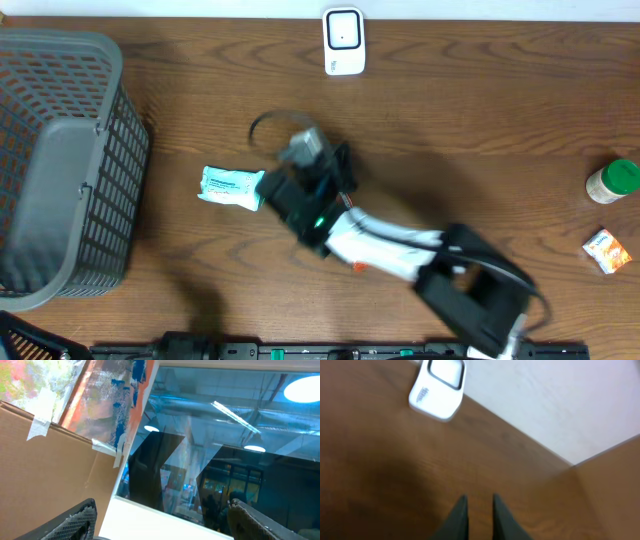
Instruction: Scan the item barcode
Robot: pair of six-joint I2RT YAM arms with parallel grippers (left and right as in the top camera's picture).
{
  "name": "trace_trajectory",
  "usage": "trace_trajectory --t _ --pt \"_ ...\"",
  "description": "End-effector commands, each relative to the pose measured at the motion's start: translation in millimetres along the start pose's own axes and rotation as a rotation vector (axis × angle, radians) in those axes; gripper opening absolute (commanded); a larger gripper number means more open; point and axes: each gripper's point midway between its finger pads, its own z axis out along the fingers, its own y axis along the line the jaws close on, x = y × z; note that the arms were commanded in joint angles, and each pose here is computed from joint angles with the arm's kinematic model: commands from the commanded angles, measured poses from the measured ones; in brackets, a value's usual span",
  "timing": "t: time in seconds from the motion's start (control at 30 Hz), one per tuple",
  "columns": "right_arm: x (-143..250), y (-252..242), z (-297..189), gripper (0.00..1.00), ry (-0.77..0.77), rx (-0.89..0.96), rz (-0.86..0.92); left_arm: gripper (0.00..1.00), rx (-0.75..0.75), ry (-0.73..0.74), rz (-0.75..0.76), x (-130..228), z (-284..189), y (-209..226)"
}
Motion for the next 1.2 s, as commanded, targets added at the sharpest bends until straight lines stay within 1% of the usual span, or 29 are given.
trace_trajectory --t 0.0,0.07,0.1,0.13,0.17,0.2,0.23,0.27,0.3,0.33,0.37,0.5,0.57,0.63,0.8,1.03,1.17 --pt "-39.9 -15.7 4.9 0.17 0.017 -0.227 0.233 0.84 -0.009 -0.013 0.014 -3.5 -2.5 2.3" --pt "-43.6 -19.8 4.6 0.31 0.095 -0.406 0.326 0.84 -0.009 -0.013 0.013 -3.4 -2.4 2.3" --pt "-43.7 -19.3 1.5 0.46 0.137 -0.506 0.363 0.84 -0.009 -0.013 0.013 -3.5 -2.5 2.3" --pt "-42.9 -17.7 -5.7 0.69 0.183 -0.638 0.390 0.84 -0.009 -0.013 0.013 -3.5 -2.5 2.2" --pt "-41.4 -16.1 -13.6 0.99 0.217 -0.749 0.403 0.84 -0.009 -0.013 0.013 -3.4 -2.4 2.3" --pt "-38.3 -18.0 -22.0 0.99 0.255 -0.849 0.416 0.84 -0.009 -0.013 0.013 -3.5 -2.5 2.3" --pt "-33.3 -21.3 -26.6 0.99 0.291 -0.904 0.425 0.84 -0.009 -0.014 0.013 -3.6 -2.5 2.3" --pt "-26.5 -26.4 -27.3 0.83 0.324 -0.927 0.426 0.84 -0.009 -0.013 0.013 -3.4 -2.4 2.2" --pt "-15.7 -32.1 -23.4 0.35 0.363 -0.916 0.423 0.84 -0.009 -0.014 0.013 -3.6 -2.5 2.2" --pt "-6.6 -35.5 -20.2 0.10 0.395 -0.899 0.420 0.84 -0.009 -0.014 0.013 -3.7 -2.5 2.2" --pt "5.7 -36.3 -16.8 0.01 0.439 -0.882 0.421 0.84 -0.009 -0.014 0.013 -3.6 -2.4 2.2" --pt "57.0 -18.0 -16.7 0.01 0.614 -0.857 0.440 0.84 -0.009 -0.014 0.012 -3.8 -2.5 2.2" --pt "78.3 -5.3 -21.3 0.01 0.670 -0.857 0.425 0.84 -0.009 -0.014 0.012 -3.7 -2.5 2.2" --pt "89.6 3.5 -23.8 0.01 0.696 -0.857 0.429 0.84 -0.009 -0.014 0.012 -3.7 -2.5 2.2" --pt "103.2 20.8 -37.7 0.01 0.743 -0.898 0.450 0.84 -0.009 -0.014 0.012 -3.7 -2.5 2.2" --pt "103.1 44.2 -51.5 0.01 0.703 -0.957 0.440 0.84 -0.009 -0.014 0.012 -3.7 -2.5 2.2" --pt "108.9 52.6 -50.7 0.01 0.708 -0.940 0.450 0.84 -0.009 -0.014 0.012 -3.7 -2.5 2.2"
